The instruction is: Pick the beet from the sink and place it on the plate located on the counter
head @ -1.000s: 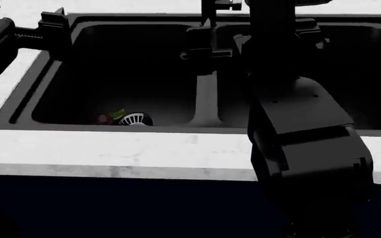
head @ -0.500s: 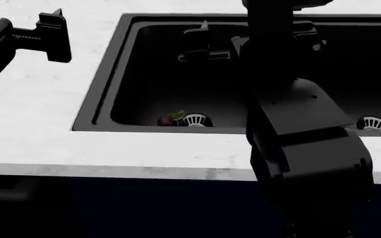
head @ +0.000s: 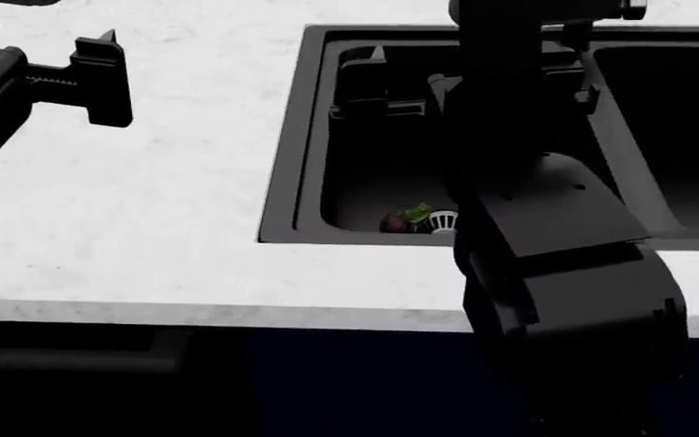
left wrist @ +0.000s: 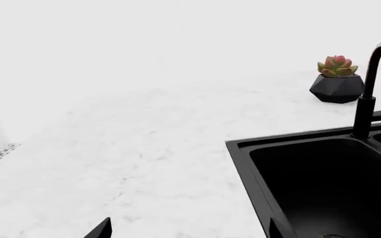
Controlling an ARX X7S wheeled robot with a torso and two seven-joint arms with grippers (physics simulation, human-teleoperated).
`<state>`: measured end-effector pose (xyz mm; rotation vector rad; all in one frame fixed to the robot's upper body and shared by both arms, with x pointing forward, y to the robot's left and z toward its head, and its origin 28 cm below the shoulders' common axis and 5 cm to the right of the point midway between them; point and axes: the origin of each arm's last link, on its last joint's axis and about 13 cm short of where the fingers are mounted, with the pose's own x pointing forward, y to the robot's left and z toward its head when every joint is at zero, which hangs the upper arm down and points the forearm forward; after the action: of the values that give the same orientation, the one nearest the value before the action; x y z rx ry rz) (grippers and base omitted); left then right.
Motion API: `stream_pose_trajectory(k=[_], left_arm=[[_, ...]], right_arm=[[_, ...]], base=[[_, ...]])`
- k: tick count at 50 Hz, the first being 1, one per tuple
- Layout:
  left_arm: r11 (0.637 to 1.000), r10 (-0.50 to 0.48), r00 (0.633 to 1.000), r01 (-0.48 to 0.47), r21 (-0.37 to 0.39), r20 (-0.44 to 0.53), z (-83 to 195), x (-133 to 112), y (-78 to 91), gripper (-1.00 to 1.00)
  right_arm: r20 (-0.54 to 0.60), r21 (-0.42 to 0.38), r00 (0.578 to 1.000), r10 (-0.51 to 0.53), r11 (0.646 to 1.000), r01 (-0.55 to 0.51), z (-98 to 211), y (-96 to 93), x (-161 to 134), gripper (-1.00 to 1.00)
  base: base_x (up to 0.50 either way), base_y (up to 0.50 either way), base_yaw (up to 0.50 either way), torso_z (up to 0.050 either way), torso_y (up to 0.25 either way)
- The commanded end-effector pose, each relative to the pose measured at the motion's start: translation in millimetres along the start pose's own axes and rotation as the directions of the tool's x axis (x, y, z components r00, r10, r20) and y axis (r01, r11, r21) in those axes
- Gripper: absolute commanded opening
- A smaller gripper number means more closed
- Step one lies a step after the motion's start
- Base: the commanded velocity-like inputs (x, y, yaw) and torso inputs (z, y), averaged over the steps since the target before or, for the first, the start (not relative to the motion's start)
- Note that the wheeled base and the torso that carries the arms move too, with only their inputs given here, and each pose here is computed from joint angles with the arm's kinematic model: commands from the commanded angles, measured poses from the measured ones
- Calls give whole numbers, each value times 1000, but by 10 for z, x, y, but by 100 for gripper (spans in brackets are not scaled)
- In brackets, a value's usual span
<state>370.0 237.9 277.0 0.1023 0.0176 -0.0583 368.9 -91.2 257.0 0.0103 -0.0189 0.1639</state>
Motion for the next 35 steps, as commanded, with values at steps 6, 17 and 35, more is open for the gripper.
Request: stream_pose_trajectory(k=[6, 17, 35], left_arm=[[1000, -14, 1000, 14, -17, 1, -15, 3, -26, 100], [1000, -17, 1000, 17, -26, -1, -25, 0, -31, 100], [999, -22, 1000, 22, -30, 5, -25, -8, -18, 100]], right_arm=[[-15, 8, 1000, -19, 1000, 19, -46, -38, -25, 100], [-18, 9, 1000, -18, 1000, 18, -58, -33, -33, 100], [-21, 9, 1000, -10, 1000, 10, -64, -21, -39, 100]], base=[[400, 0, 0, 0, 0], [500, 1, 0, 0, 0], [500, 1, 0, 0, 1]])
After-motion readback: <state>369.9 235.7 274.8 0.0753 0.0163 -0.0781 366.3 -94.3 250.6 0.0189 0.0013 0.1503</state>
